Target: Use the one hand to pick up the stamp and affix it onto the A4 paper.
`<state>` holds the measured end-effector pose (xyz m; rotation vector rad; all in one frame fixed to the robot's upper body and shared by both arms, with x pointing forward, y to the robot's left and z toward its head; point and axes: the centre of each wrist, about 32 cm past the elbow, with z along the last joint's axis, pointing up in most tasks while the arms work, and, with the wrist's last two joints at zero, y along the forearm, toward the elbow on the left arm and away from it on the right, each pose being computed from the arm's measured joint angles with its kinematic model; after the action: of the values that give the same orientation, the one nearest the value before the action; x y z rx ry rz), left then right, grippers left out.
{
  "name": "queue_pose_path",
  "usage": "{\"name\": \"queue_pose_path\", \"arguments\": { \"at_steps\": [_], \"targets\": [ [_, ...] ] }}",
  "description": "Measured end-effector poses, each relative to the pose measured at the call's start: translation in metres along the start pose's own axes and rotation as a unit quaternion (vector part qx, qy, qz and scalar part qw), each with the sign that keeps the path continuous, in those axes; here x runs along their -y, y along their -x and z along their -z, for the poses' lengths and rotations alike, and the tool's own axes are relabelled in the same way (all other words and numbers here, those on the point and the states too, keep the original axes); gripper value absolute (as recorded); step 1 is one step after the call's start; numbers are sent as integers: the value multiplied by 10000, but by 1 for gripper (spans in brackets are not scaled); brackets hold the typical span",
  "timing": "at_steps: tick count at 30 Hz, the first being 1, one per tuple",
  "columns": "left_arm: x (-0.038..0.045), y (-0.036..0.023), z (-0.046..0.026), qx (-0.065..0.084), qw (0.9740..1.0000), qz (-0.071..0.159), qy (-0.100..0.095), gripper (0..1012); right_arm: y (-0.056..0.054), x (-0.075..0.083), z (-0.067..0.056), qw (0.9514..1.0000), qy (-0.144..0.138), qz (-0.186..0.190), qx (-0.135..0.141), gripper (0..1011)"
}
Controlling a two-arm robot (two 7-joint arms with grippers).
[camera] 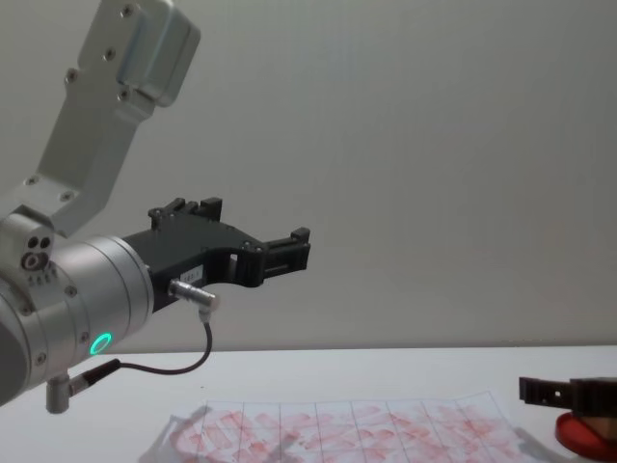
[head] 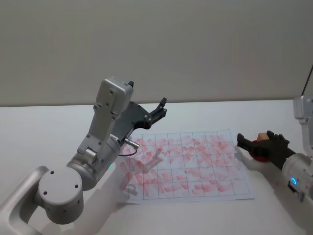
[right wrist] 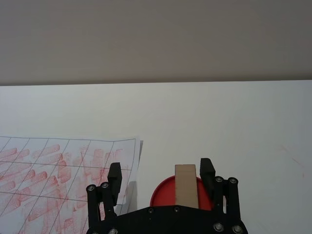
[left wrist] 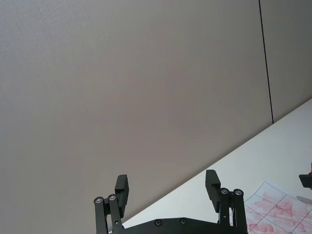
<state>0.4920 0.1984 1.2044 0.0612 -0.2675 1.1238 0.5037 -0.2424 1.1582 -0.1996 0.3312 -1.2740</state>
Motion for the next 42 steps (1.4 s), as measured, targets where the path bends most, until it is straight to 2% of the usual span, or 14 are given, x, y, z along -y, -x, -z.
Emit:
{"name": "queue_pose_path", "arguments": {
  "at_steps": [5, 8, 11, 12, 16, 19, 20, 23, 25, 26, 37, 42],
  "targets": [
    [0, 0, 0, 0, 10000, 0, 0, 1001, 1, 8, 0, 10000, -1, 12, 5, 915],
    [0, 0, 0, 0, 10000, 0, 0, 1001, 1, 12, -1, 10000, -4, 17, 8, 818],
    [0, 0, 0, 0, 10000, 0, 0, 1001, 1, 14, 0, 10000, -3, 19, 9, 764],
    [0, 0, 0, 0, 10000, 0, 0, 1001, 1, 15, 0, 10000, -3, 21, 9, 705],
    [0, 0, 0, 0, 10000, 0, 0, 1001, 1, 17, 0, 10000, -2, 23, 10, 589],
    [0, 0, 0, 0, 10000, 0, 0, 1001, 1, 17, 0, 10000, -3, 24, 11, 534],
    [0, 0, 0, 0, 10000, 0, 0, 1001, 1, 18, 0, 10000, -3, 25, 11, 464],
    [0, 0, 0, 0, 10000, 0, 0, 1001, 1, 19, -1, 10000, -4, 26, 13, 361],
    [0, 0, 0, 0, 10000, 0, 0, 1001, 1, 19, -1, 10000, -5, 27, 13, 333],
    [0, 0, 0, 0, 10000, 0, 0, 1001, 1, 20, -1, 10000, -5, 27, 14, 275],
    [0, 0, 0, 0, 10000, 0, 0, 1001, -5, 21, -11, 10000, -14, 15, 53, 227],
    [0, 0, 0, 0, 10000, 0, 0, 1001, -36, 13, -107, 9996, -86, -83, 255, 227]
  ]
}}
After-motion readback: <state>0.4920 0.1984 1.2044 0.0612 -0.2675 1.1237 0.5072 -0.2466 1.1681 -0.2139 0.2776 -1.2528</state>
